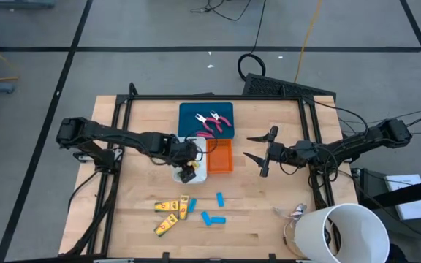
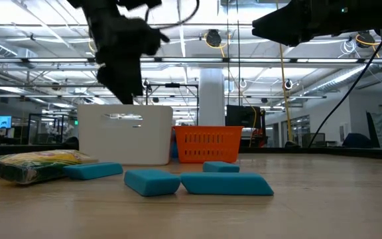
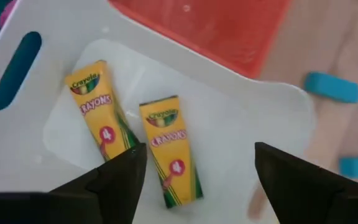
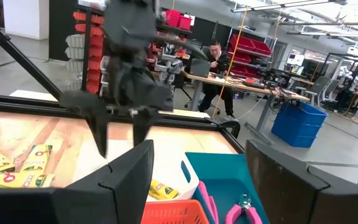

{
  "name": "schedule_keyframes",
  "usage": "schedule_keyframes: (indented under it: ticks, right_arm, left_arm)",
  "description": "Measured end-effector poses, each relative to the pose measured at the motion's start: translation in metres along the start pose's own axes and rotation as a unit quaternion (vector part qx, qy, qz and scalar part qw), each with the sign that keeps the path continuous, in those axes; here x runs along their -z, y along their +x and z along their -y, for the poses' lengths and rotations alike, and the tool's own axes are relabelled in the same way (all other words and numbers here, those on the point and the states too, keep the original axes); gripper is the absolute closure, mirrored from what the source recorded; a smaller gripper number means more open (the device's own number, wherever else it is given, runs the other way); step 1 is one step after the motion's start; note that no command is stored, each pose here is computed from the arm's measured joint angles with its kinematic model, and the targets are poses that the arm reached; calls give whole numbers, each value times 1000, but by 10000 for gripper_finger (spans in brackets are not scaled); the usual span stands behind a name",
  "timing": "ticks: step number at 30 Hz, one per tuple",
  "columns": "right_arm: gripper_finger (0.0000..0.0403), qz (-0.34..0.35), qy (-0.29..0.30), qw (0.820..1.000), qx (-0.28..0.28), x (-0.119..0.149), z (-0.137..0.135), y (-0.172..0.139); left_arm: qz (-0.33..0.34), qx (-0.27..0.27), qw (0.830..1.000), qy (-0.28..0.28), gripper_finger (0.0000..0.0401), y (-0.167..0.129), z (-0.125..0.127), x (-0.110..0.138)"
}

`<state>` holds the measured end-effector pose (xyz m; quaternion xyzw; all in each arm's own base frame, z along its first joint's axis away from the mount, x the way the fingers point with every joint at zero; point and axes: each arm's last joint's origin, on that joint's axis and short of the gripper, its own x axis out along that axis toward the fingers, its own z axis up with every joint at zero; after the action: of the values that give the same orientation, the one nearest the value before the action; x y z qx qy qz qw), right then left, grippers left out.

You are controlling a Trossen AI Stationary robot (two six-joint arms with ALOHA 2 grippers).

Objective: Pick & Place School Supplies
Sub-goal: Put the yellow crayon box into the white bin

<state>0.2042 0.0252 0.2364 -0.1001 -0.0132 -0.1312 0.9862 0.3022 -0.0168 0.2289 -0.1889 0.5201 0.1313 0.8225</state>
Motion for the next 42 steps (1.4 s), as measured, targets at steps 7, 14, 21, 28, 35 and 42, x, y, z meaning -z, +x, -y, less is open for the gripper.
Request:
schedule_keyframes:
  ticks: [7, 14, 21, 28, 35, 42]
  right_arm:
    - [156, -3, -2, 1000, 0, 1, 0, 0]
    - [156, -3, -1, 1000, 1, 1, 0, 0]
    - [156, -3, 27, 1000, 1, 1, 0, 0]
    - [156, 4, 29, 1000, 3, -1, 0, 0]
    - [156, 18, 19, 1000, 6, -4, 1, 0]
    - [156, 22, -1, 1000, 9, -4, 2, 0]
  left_arm:
    - [95, -19, 993, 61, 98, -47, 32, 27]
    - [160, -57, 982, 81, 98, -55, 57, 79]
    - [90, -31, 995, 35, 98, -23, 56, 129]
    - [26, 5, 1000, -3, 98, 0, 47, 158]
    - [73, 81, 994, -9, 98, 5, 56, 155]
    - [86, 86, 991, -59, 98, 14, 56, 145]
